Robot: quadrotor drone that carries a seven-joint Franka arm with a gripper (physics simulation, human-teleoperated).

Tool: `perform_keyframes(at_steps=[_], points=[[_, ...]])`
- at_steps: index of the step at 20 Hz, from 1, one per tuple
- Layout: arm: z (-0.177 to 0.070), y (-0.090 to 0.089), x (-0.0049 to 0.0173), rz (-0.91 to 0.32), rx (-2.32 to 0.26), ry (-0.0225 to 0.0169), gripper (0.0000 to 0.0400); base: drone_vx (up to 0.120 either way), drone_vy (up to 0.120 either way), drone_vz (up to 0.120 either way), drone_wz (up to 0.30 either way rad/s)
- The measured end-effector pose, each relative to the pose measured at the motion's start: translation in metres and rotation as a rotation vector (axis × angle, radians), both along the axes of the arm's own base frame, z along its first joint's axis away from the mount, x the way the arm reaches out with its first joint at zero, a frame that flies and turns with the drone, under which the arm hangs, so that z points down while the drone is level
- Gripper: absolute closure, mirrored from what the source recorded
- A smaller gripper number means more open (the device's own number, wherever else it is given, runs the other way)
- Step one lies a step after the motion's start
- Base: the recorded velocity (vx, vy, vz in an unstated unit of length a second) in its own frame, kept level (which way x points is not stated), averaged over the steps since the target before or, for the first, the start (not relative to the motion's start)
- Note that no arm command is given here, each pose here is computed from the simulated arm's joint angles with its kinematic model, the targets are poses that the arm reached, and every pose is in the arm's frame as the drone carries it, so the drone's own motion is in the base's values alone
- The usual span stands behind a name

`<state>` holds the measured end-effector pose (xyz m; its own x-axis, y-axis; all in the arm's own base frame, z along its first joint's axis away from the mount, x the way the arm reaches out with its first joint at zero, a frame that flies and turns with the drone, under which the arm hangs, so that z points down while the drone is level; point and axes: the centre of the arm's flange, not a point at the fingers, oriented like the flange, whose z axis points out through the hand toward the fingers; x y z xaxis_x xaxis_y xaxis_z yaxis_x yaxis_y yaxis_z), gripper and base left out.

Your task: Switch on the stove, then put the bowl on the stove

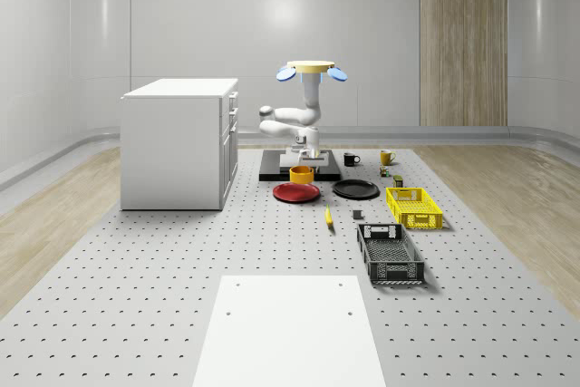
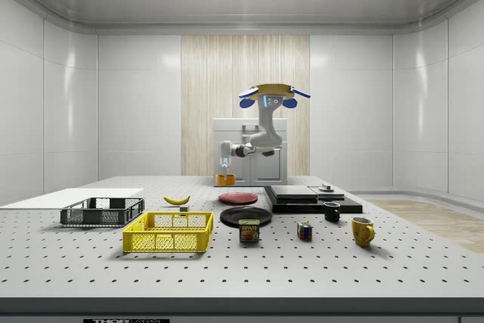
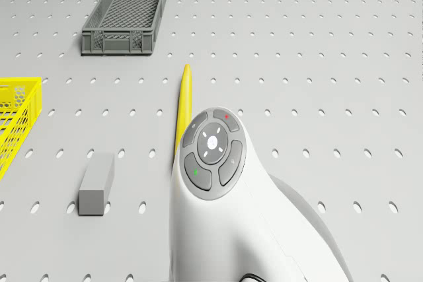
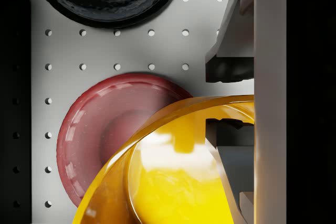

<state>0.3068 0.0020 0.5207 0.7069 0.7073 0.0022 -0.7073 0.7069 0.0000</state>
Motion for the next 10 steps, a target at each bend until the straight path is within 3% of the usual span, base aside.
perform_keyframes(at_steps=[10], points=[[0.0,0.0,0.0,0.0,0.0,0.0,0.03,-0.12,0.0,0.0,0.0]])
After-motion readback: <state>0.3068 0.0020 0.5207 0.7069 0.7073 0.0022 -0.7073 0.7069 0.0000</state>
